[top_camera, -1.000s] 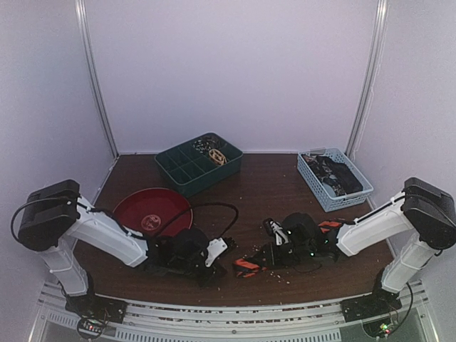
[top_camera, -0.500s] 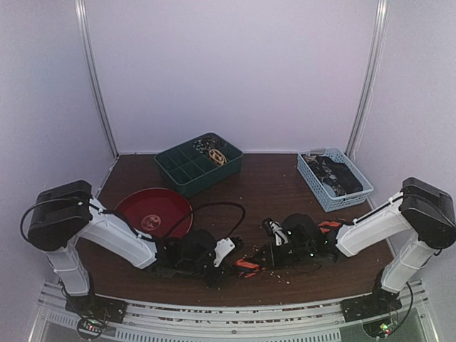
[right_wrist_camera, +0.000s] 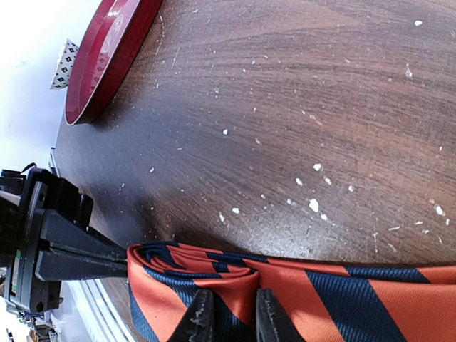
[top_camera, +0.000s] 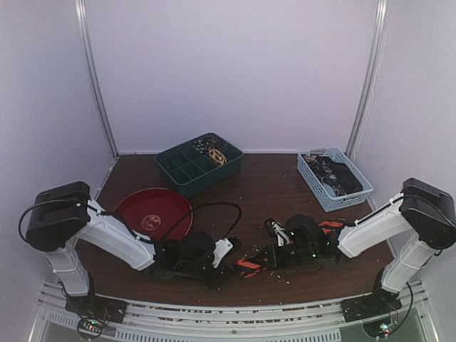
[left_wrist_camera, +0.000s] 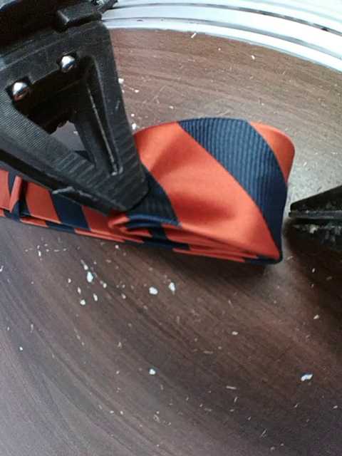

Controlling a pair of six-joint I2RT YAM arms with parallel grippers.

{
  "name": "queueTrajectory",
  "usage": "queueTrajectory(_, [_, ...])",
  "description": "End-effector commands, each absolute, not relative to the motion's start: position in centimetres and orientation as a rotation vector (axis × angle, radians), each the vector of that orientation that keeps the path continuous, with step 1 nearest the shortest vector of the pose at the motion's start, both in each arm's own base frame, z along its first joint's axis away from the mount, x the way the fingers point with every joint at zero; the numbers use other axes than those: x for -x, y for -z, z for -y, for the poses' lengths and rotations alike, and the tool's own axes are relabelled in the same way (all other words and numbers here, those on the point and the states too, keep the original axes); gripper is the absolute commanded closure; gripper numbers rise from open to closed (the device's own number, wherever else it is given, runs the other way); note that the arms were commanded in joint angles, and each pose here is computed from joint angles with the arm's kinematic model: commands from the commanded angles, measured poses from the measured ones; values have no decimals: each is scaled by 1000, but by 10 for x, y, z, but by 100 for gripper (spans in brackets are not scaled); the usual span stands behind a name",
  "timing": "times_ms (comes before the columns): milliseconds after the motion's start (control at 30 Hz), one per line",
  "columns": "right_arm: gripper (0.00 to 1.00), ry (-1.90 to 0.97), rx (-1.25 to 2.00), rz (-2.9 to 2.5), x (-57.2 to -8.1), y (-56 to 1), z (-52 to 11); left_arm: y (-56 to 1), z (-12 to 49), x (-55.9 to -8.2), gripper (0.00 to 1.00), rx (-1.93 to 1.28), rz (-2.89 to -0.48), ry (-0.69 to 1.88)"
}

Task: Roll the ties
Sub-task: Roll the tie at the center of the board.

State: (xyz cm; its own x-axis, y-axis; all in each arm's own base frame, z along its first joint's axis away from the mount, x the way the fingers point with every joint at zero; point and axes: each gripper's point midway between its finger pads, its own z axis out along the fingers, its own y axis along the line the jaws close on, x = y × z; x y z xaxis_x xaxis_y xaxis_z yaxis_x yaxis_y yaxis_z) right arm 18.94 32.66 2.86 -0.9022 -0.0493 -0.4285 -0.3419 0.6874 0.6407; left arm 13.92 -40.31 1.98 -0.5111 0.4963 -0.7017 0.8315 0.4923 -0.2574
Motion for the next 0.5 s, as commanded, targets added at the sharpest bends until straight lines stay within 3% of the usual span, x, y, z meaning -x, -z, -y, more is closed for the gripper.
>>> queueTrajectory(0, [79, -985, 318, -2613, -179, -6, -310, -15, 396, -127, 100, -1057, -2242, 789])
queueTrajectory(167, [79, -1047, 289, -2612, -172, -11, -320, -26, 373, -133, 100, -893, -2270, 784])
queueTrajectory(467, [79, -1043, 285, -2599, -170, -15, -335, -9, 373, -112, 100, -967, -2344, 854])
